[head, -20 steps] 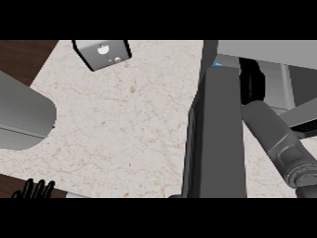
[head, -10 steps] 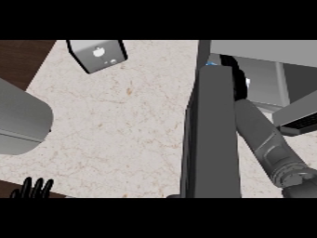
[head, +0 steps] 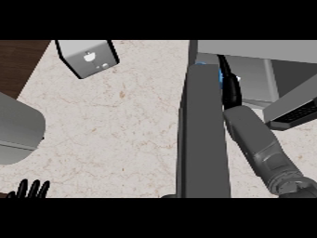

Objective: Pick up the milk, place it into the microwave and close the microwave

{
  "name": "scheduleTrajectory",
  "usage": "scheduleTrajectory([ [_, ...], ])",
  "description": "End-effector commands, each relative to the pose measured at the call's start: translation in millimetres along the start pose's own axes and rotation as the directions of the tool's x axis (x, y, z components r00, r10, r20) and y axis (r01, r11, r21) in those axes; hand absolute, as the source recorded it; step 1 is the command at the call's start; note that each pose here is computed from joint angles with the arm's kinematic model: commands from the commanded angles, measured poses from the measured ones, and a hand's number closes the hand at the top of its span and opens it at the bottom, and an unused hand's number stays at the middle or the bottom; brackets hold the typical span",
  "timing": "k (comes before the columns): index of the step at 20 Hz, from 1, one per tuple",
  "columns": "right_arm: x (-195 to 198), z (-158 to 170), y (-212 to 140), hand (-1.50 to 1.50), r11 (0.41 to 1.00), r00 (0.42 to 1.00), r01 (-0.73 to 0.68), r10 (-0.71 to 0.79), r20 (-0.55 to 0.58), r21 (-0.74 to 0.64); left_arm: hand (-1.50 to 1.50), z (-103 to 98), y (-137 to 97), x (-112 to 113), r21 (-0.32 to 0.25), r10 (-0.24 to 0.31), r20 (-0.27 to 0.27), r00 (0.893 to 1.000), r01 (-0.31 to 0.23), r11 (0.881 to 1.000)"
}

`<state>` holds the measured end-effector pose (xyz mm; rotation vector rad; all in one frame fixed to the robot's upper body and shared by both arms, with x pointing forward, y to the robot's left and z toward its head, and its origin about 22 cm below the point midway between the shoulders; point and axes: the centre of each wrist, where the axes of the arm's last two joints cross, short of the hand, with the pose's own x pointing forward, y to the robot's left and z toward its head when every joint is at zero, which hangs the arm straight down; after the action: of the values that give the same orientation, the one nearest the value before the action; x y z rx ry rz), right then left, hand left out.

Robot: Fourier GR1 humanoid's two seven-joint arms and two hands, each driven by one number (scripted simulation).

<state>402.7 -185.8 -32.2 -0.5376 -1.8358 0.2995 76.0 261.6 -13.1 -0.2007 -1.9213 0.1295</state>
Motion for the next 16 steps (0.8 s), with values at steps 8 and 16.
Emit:
scheduleTrajectory([
  [8,-40.3,54.4,1.2,-1.50,0.965,0.966,0.260,-0.259,-0.029,0.042,-1.50,7.2,-4.9,-0.9,0.017,-0.013,-0.009,1.000,0.013,1.000],
  [16,-77.1,106.6,-15.5,-1.50,0.938,0.940,0.340,-0.340,-0.007,0.065,-1.50,19.3,-3.2,6.1,0.032,-0.009,-0.056,0.998,0.011,0.999],
])
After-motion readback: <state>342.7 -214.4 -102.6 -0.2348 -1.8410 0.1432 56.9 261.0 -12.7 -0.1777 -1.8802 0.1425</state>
